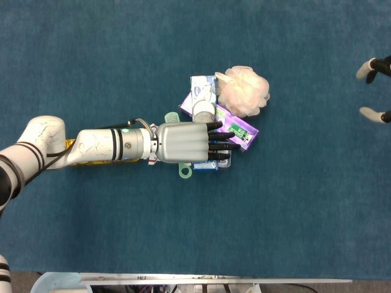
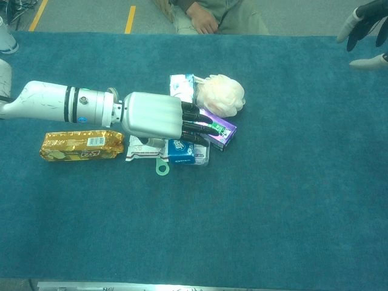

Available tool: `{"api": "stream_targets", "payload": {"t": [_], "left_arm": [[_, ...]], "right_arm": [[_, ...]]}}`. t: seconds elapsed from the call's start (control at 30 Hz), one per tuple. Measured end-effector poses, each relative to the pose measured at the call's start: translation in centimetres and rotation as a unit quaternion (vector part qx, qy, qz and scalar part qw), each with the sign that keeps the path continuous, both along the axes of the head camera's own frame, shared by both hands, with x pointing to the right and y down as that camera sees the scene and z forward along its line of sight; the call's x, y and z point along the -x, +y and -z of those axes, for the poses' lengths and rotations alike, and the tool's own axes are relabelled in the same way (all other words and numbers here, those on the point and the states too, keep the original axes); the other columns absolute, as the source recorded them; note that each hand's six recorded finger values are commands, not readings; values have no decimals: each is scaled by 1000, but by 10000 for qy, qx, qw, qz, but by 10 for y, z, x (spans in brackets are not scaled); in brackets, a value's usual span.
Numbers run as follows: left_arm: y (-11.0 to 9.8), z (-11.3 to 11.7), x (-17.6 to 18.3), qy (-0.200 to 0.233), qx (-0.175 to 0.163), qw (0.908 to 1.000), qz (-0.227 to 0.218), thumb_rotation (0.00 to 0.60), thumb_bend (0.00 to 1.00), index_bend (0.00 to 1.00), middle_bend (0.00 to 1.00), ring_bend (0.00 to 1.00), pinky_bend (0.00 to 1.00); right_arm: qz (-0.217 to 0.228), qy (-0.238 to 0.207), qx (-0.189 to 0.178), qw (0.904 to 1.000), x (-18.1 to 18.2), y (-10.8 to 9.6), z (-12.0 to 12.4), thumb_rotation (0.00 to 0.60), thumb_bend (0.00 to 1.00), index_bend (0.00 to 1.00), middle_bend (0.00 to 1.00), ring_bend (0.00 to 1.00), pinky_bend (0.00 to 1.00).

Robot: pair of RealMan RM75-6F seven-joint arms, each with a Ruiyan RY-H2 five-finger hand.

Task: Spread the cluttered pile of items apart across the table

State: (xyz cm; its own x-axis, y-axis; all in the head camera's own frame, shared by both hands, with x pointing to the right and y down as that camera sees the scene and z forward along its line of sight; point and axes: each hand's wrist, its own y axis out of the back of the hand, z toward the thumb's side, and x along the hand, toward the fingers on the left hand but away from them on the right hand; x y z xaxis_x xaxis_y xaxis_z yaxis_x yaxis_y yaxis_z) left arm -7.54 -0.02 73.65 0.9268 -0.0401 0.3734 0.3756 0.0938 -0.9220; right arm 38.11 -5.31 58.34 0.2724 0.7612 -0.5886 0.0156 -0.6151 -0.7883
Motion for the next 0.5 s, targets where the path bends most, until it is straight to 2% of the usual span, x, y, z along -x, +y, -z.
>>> {"api": "stream_targets", "payload": {"t": [0.07, 0.17, 0.33, 0.5], "left_arm": [[0, -1, 0, -13, -47, 10000, 3, 600, 317, 225, 8, 43, 194], [0, -3, 3, -62, -51, 10000, 2, 600, 318, 302, 60, 111, 289], [1, -3, 4, -32, 5, 10000, -15, 600, 346, 419, 251, 265, 494], [1, 0, 9, 58, 82, 9999, 9, 600, 373, 475, 354, 349, 563]], "right_arm": [[-7, -15, 9, 10000, -1, 0, 0, 473, 218, 337, 438, 294, 390], [-15, -48, 13, 10000, -2, 0, 1, 473, 217, 337, 438, 294, 390], [-16, -99, 21, 9999, -2, 0, 2, 474, 218, 337, 439, 293, 391], [-49, -148, 11, 9999, -2, -2, 3, 472, 218, 337, 440, 294, 391]]}}
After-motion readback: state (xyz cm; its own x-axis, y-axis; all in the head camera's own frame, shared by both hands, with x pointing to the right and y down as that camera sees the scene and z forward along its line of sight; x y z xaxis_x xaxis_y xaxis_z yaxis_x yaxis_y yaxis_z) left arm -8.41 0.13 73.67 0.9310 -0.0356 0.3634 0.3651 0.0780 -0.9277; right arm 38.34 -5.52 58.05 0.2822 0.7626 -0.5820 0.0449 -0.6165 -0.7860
